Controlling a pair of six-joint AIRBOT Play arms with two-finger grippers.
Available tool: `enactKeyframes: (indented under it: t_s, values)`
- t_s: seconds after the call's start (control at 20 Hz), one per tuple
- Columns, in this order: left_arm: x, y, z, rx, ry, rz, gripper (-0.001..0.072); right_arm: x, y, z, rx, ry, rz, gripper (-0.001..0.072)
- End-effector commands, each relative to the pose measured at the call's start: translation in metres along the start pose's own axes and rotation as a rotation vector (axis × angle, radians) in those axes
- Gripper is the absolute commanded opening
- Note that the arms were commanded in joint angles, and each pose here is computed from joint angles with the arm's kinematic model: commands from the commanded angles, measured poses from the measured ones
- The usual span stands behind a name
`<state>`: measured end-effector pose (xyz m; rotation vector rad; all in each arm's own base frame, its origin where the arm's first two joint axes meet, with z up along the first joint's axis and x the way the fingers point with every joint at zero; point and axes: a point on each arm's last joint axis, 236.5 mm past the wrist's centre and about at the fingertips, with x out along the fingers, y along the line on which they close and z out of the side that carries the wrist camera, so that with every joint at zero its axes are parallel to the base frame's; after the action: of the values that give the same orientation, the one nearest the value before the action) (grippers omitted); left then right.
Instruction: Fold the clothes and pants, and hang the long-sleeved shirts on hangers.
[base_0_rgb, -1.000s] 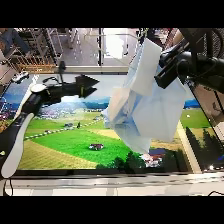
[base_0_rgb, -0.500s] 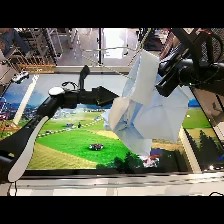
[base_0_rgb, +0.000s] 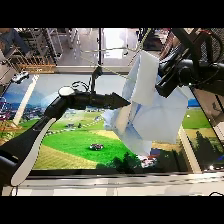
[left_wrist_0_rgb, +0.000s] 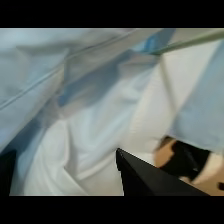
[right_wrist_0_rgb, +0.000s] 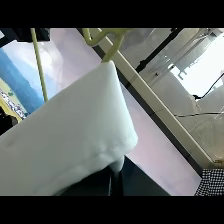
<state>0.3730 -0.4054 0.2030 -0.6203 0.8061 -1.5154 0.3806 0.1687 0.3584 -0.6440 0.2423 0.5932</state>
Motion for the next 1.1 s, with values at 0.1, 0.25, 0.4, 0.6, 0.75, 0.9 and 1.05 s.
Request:
enactKeyframes:
  t_s: [0.1, 0.25, 0.4, 0.6, 0.75, 0.9, 1.05]
  values:
    - [0.003, 0.082, -0.034, -0.027, 0.125, 0.386, 0.0575, 0.000, 0.000, 0.003, 0.006, -0.013, -0.001, 0.0013]
    - [0.007, 0.080, -0.025, -0.036, 0.082, 0.377, 0.0333, 0.000, 0.003, 0.007, 0.026, -0.028, 0.013, 0.0013]
    - [0.006, 0.083, -0.018, -0.005, 0.057, 0.387, 0.0115, -0.001, 0.003, 0.007, 0.041, -0.028, 0.013, 0.0013]
    - [-0.014, 0.084, 0.002, 0.063, 0.003, 0.368, 0.0012, 0.000, 0.001, 0.001, 0.065, -0.002, 0.004, 0.0013]
    - [-0.057, 0.088, 0.037, 0.033, -0.121, 0.343, 0.0012, -0.001, -0.006, -0.011, 0.073, 0.047, -0.028, 0.0012]
    - [-0.108, 0.098, 0.072, -0.001, -0.271, 0.360, 0.0012, 0.000, -0.003, -0.010, 0.096, 0.041, -0.012, 0.0011]
    - [-0.146, 0.100, 0.111, -0.041, -0.455, 0.360, 0.0012, 0.001, 0.003, -0.012, 0.115, 0.048, 0.011, 0.0011]
